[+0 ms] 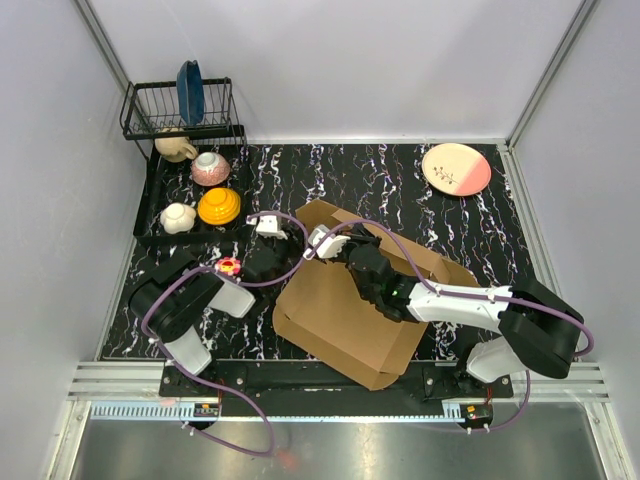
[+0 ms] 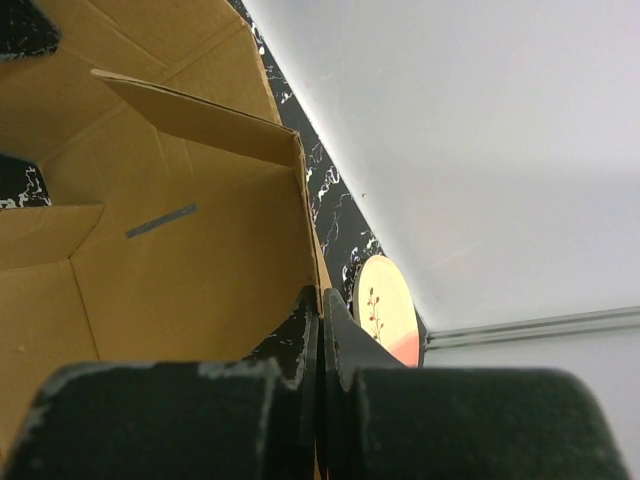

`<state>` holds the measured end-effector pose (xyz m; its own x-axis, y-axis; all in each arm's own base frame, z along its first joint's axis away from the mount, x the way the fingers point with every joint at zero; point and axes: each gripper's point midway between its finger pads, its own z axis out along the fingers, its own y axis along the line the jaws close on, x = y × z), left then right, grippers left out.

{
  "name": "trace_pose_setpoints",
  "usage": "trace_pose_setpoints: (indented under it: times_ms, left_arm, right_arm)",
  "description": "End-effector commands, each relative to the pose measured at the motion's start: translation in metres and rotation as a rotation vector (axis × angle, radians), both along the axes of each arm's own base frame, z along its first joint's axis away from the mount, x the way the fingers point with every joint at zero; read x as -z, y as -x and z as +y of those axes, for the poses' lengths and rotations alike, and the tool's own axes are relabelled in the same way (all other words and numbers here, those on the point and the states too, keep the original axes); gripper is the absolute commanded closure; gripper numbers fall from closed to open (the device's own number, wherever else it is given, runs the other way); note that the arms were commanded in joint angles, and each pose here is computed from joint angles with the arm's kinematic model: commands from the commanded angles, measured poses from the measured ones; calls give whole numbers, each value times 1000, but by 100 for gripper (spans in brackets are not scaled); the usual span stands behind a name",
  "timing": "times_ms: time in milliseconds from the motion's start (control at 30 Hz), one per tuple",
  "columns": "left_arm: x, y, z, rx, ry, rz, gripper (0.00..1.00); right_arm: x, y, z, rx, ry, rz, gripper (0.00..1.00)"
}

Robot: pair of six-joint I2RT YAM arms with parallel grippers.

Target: Fold the paper box

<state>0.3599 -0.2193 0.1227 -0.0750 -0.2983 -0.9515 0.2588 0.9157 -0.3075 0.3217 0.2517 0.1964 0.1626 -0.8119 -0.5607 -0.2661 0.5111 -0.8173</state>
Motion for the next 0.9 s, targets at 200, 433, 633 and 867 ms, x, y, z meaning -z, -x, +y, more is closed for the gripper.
trace_pose_setpoints:
  times_ms: [200, 433, 633, 867]
  left_arm:
    - [-126, 13, -8, 97, 257, -380, 74]
    - [-149, 23, -16, 167, 272, -378, 79]
    - [-157, 28, -23, 212, 267, -358, 71]
    - [-120, 27, 9, 70, 225, -298, 30]
  right_arm:
    - [26, 2, -7, 30, -12, 93, 100]
    - [31, 0, -7, 42, 1, 98, 100]
    - [30, -2, -6, 51, -2, 94, 100]
    - [28, -2, -9, 49, -16, 95, 100]
